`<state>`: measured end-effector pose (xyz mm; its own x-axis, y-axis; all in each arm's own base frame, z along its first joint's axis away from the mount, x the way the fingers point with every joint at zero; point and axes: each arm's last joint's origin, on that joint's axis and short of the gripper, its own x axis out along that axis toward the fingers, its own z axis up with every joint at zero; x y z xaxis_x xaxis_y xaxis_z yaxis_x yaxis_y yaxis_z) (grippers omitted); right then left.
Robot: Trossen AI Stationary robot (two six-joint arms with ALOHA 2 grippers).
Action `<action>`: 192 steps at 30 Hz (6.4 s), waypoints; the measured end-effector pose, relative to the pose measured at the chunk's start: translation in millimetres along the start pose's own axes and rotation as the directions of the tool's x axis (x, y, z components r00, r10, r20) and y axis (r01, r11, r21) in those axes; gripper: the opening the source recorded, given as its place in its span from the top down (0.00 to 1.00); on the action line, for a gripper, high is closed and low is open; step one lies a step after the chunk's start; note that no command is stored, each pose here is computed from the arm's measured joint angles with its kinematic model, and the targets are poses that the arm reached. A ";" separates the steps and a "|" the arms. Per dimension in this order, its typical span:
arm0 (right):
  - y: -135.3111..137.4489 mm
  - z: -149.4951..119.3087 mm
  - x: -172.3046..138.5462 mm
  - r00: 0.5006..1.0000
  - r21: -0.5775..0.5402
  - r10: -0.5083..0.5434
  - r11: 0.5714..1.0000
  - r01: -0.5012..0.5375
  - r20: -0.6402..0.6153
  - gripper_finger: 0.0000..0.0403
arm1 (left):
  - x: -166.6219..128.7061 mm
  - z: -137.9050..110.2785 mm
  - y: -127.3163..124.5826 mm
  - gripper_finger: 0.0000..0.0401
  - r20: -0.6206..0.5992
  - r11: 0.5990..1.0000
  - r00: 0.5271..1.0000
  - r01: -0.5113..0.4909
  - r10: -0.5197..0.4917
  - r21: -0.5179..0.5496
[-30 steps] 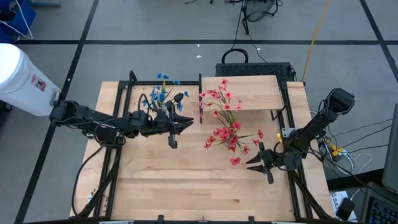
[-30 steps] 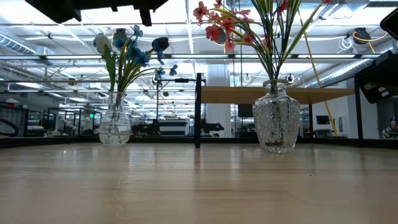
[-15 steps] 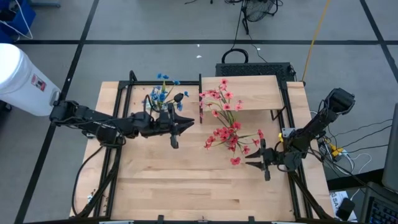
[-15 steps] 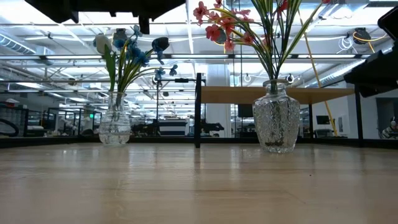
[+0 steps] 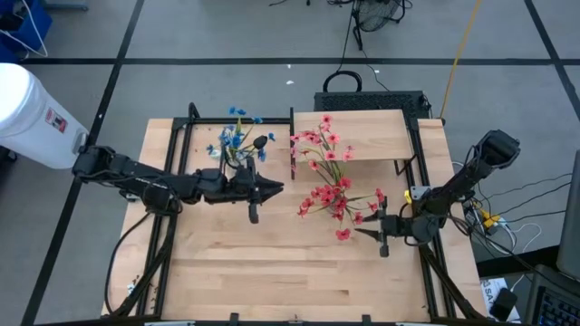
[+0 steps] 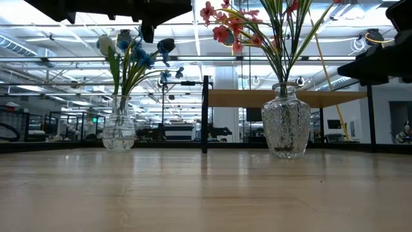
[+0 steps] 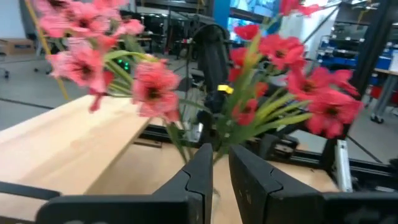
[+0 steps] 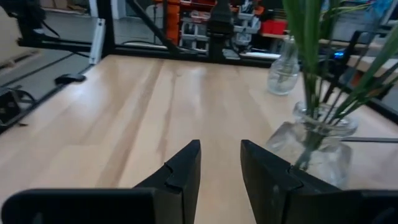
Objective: Pick and place flowers into a vace then onto a shelf
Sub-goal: Put the right transparent vase with flowers on the shelf
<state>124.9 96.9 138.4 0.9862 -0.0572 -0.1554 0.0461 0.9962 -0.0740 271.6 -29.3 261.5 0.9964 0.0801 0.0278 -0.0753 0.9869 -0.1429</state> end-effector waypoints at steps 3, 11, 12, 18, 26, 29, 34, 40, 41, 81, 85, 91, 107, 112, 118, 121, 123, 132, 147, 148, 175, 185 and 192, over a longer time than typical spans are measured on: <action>-3.5 0.2 3.0 1.000 -0.019 -0.028 0.999 0.028 -0.002 0.74 | -1.4 -1.1 -6.7 0.86 -0.006 1.000 1.000 0.025 -0.025 0.000; -8.9 0.4 7.2 0.998 -0.025 -0.066 0.998 0.066 -0.007 0.74 | -4.7 -3.0 -20.4 0.86 -0.013 0.995 0.997 0.077 -0.076 0.065; -8.9 0.4 7.2 0.998 -0.025 -0.066 0.998 0.066 -0.007 0.74 | -5.2 -3.0 -21.6 0.86 -0.013 0.994 0.997 0.082 -0.081 0.074; -8.1 1.4 6.8 0.998 -0.016 -0.060 0.998 0.060 0.002 0.74 | -21.7 15.4 -26.9 0.86 0.031 0.990 0.993 0.111 -0.114 0.092; -4.5 14.2 -1.2 0.996 -0.011 -0.010 1.000 0.011 0.088 0.74 | -62.3 37.4 -32.0 0.86 -0.011 0.984 0.996 0.092 -0.092 0.153; -5.4 22.7 -7.4 0.991 0.013 0.006 1.000 -0.007 0.137 0.74 | -71.6 43.9 -33.3 0.86 0.008 0.981 0.995 0.098 -0.101 0.166; -10.5 36.6 -18.0 0.976 0.097 0.004 0.995 -0.025 0.216 0.74 | -79.1 48.7 -33.8 0.86 0.019 0.973 0.992 0.116 -0.122 0.202; -9.6 24.4 -19.7 0.992 0.120 0.055 0.990 -0.069 0.118 0.74 | -70.0 39.2 -36.9 0.86 -0.021 0.966 0.993 0.119 -0.118 0.229; -9.4 18.3 -18.9 0.996 0.126 0.056 0.990 -0.064 0.071 0.74 | -69.0 38.5 -37.3 0.86 -0.020 0.966 0.993 0.119 -0.118 0.229; -40.2 -6.1 32.0 0.968 0.179 -0.241 0.952 0.249 -0.063 0.07 | -65.6 42.0 -38.2 0.86 0.036 0.953 0.993 0.097 -0.112 0.288; -42.7 -7.1 34.4 0.964 0.176 -0.259 0.948 0.266 -0.065 0.07 | -65.6 42.0 -38.2 0.86 0.035 0.953 0.993 0.097 -0.112 0.288; -46.0 -6.1 37.0 0.970 0.193 -0.236 0.951 0.243 -0.060 0.07 | -65.5 41.9 -38.2 0.86 0.035 0.953 0.993 0.098 -0.112 0.288; -56.6 -3.8 42.0 0.970 0.218 -0.238 0.945 0.243 -0.049 0.07 | -65.5 41.9 -38.2 0.86 0.035 0.952 0.993 0.098 -0.112 0.289; -60.0 -3.9 43.6 0.974 0.229 -0.220 0.947 0.226 -0.052 0.07 | -65.5 41.9 -38.2 0.86 0.035 0.952 0.993 0.097 -0.112 0.289; -63.2 -4.0 44.5 0.970 0.231 -0.235 0.943 0.241 -0.055 0.07 | -65.1 42.1 -37.1 0.86 0.036 0.952 0.994 0.091 -0.106 0.291; -64.0 -4.0 44.7 0.969 0.229 -0.239 0.942 0.245 -0.055 0.07 | -65.1 42.1 -37.1 0.86 0.036 0.952 0.994 0.091 -0.106 0.292; -64.6 -4.1 44.9 0.969 0.229 -0.242 0.941 0.248 -0.055 0.07 | -65.1 42.1 -37.1 0.86 0.036 0.952 0.994 0.091 -0.106 0.292; -65.5 -4.1 45.4 0.972 0.236 -0.227 0.943 0.234 -0.057 0.07 | -65.1 42.1 -37.0 0.86 0.036 0.952 0.994 0.091 -0.106 0.292; -64.5 0.0 48.2 0.986 0.238 -0.164 0.956 0.170 -0.042 0.07 | -65.0 42.1 -36.8 0.86 0.036 0.950 0.994 0.090 -0.105 0.298; -65.3 -0.1 48.5 0.985 0.239 -0.169 0.955 0.174 -0.042 0.07 | -65.0 42.1 -36.8 0.86 0.036 0.950 0.994 0.090 -0.105 0.298; -61.1 1.9 87.8 0.984 0.181 -0.155 0.969 0.169 -0.086 0.20 | -64.9 40.9 -36.8 0.86 0.024 0.951 0.994 0.092 -0.104 0.296; -61.2 4.3 88.0 0.986 0.185 -0.156 0.969 0.165 -0.063 0.52 | -64.8 40.1 -36.7 0.86 0.016 0.950 0.995 0.094 -0.103 0.297; -61.3 5.0 87.8 0.986 0.183 -0.156 0.969 0.164 -0.058 0.52 | -64.8 40.1 -36.7 0.86 0.016 0.950 0.995 0.094 -0.103 0.297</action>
<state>209.5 31.1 134.2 0.9561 -0.2159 -0.1984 0.2359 0.9682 0.0833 208.2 -65.1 304.6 0.9981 -0.0202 0.0584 0.0105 0.9869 0.1611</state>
